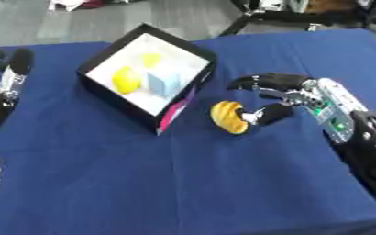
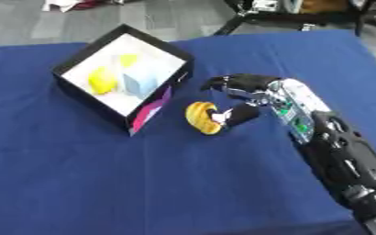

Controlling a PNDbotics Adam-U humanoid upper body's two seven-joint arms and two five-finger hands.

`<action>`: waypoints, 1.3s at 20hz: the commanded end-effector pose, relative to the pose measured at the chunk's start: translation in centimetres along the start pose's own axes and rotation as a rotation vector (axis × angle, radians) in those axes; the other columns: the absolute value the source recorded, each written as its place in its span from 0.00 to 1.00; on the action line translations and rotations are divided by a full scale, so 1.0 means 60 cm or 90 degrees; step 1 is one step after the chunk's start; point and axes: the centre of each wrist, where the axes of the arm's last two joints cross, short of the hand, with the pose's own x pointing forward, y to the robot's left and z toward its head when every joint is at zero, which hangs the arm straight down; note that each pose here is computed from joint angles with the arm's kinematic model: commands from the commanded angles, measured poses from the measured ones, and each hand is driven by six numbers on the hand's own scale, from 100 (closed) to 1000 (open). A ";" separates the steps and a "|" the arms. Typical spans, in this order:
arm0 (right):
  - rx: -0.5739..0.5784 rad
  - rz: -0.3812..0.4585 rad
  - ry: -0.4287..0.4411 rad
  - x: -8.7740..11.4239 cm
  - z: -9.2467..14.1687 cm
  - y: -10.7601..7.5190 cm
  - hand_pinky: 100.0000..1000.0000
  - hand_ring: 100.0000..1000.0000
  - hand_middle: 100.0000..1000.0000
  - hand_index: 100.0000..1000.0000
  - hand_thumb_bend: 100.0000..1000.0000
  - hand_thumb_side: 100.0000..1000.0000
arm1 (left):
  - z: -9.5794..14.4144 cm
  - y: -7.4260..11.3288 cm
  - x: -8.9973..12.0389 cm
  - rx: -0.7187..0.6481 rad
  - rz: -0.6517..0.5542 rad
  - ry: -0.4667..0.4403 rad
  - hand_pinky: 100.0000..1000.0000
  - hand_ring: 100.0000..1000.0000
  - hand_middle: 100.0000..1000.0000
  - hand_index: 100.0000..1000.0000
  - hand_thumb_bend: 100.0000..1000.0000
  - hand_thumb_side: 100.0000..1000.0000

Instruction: Pick up objects on the table and place them in the box.

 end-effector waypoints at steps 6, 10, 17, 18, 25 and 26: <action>0.025 0.082 0.010 0.001 -0.018 0.004 0.91 0.88 0.81 0.92 0.00 0.27 | -0.004 0.008 0.008 0.002 -0.002 -0.016 0.81 0.58 0.57 0.83 0.71 0.68; -0.018 0.094 0.026 -0.004 -0.017 0.006 0.87 0.79 0.50 0.69 0.00 0.21 | -0.004 0.008 0.008 0.001 -0.001 -0.015 0.81 0.58 0.57 0.83 0.71 0.68; -0.207 0.088 0.030 -0.006 0.011 -0.044 0.81 0.69 0.26 0.41 0.00 0.14 | -0.003 0.009 0.008 0.004 -0.002 -0.015 0.81 0.58 0.57 0.83 0.71 0.68; -0.233 0.088 0.025 -0.004 0.019 -0.061 0.81 0.68 0.25 0.40 0.00 0.13 | -0.003 0.009 0.008 0.004 -0.002 -0.015 0.81 0.58 0.57 0.83 0.71 0.68; -0.374 0.034 -0.001 0.006 0.041 -0.188 0.79 0.65 0.24 0.39 0.00 0.11 | -0.004 0.006 0.010 0.000 0.003 -0.018 0.81 0.58 0.57 0.83 0.71 0.68; -0.379 0.017 -0.003 0.006 0.031 -0.195 0.78 0.64 0.24 0.39 0.00 0.11 | -0.004 0.005 0.011 -0.002 0.005 -0.018 0.81 0.58 0.57 0.83 0.71 0.68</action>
